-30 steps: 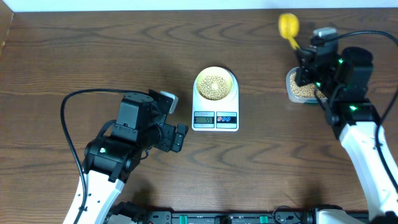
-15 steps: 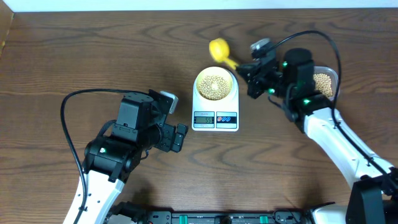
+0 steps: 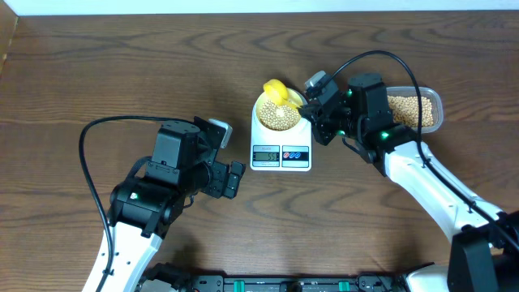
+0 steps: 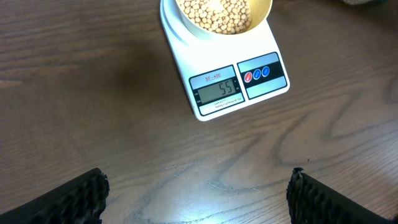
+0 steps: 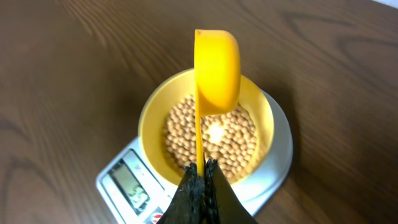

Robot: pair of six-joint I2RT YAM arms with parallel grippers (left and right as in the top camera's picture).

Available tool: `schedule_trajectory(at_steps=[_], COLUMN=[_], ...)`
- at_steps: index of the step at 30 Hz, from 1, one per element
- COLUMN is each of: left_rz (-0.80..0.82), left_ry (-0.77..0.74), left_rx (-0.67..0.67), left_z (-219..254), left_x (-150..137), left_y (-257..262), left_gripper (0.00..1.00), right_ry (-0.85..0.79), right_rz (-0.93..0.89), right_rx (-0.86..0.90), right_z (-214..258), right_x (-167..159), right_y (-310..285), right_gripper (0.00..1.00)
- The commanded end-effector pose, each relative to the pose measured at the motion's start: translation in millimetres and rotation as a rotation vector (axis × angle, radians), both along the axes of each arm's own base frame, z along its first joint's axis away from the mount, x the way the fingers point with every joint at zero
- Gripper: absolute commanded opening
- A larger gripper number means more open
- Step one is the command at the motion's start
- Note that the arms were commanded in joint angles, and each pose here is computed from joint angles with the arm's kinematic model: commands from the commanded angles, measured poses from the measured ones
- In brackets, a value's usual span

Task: Scoop item into bowl and weigh 50g on scale
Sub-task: 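Carry the filled scoop with the right gripper over the bowl, then tilt the scoop with the right gripper to pour soybeans into bowl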

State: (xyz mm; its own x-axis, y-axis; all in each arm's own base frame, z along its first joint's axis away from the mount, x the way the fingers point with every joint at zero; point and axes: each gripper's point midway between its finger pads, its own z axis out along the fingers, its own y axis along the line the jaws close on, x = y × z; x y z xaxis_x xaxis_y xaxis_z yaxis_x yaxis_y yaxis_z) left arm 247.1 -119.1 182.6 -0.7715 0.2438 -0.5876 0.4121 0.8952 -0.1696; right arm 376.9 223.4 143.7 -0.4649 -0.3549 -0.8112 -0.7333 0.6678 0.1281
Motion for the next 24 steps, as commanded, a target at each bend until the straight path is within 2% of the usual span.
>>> schedule_trajectory(at_steps=[1, 24], left_rz=[0.002, 0.002], left_ry=[-0.003, -0.003], left_rx=[0.009, 0.009], left_z=[-0.8, -0.8], left_x=[0.4, 0.4], left_y=[1.0, 1.0], left_gripper=[0.93, 0.93], right_ry=[0.01, -0.019], right_rz=[0.0, -0.005], right_rx=[-0.051, -0.165], right_z=[-18.7, -30.7], right_x=[3.6, 5.2], right_y=[-1.8, -15.2], right_gripper=[0.01, 0.01])
